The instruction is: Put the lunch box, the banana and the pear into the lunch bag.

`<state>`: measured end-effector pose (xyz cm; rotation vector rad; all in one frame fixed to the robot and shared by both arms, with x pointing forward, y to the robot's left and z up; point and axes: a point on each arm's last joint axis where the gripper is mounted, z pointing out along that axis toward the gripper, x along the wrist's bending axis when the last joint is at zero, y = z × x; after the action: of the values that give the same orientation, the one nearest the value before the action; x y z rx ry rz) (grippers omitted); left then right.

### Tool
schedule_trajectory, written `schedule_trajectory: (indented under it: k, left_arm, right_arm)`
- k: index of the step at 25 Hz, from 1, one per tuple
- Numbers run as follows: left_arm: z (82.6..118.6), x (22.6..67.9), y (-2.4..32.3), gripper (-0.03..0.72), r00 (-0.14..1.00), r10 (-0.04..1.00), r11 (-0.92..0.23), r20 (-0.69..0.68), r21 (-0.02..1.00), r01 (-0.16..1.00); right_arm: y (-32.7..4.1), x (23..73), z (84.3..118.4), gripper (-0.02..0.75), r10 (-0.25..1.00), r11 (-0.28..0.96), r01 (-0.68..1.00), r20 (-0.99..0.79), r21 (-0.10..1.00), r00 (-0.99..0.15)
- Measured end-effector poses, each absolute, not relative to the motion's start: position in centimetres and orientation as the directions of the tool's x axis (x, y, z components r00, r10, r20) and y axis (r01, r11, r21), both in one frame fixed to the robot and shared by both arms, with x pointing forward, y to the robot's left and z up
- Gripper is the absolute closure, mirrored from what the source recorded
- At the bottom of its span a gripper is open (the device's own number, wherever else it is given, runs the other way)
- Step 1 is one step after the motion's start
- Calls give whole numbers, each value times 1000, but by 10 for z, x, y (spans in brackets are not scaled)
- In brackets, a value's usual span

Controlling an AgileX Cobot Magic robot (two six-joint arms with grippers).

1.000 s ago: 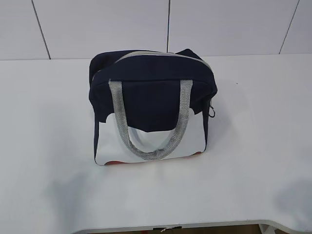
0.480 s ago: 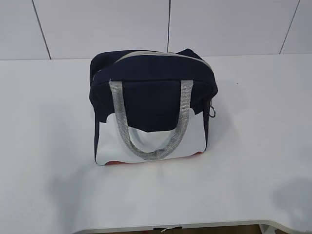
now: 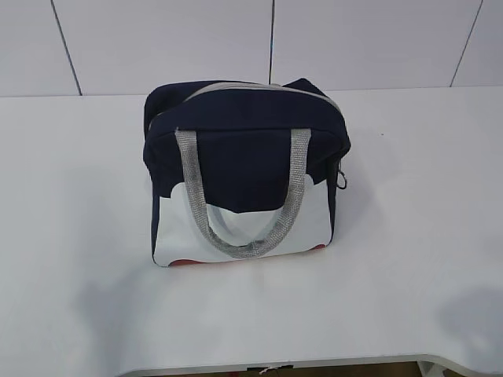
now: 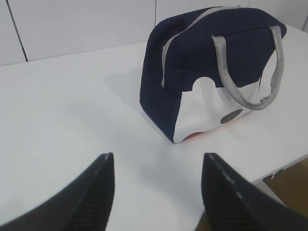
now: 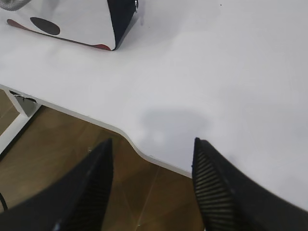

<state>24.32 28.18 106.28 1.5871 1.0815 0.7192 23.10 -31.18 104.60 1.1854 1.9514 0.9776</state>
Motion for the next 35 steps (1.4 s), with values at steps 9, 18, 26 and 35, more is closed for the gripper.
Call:
schedule_trajectory:
  k: [9,18,26,35]
  left_arm:
    - [1064,238,291,274,370,928,-159,32,935,317]
    - [1055,230,289,274,402,916,-188,-5,878,441]
    - [1051,230,289,274,402,916,-190,-8,873,450]
    - [1051,230,289,274,402,916,-191,-8,871,453]
  right_arm:
    - [-312,231,1046,297,913,312,430,-142,847,-382]
    - [-312,231,1046,297,913,312,430,-142,847,-382]
    - [-312,231,1046,297,913,312,429,-142,848,-382]
    - [-312,231,1046,297,913,311,427,-143,849,-382]
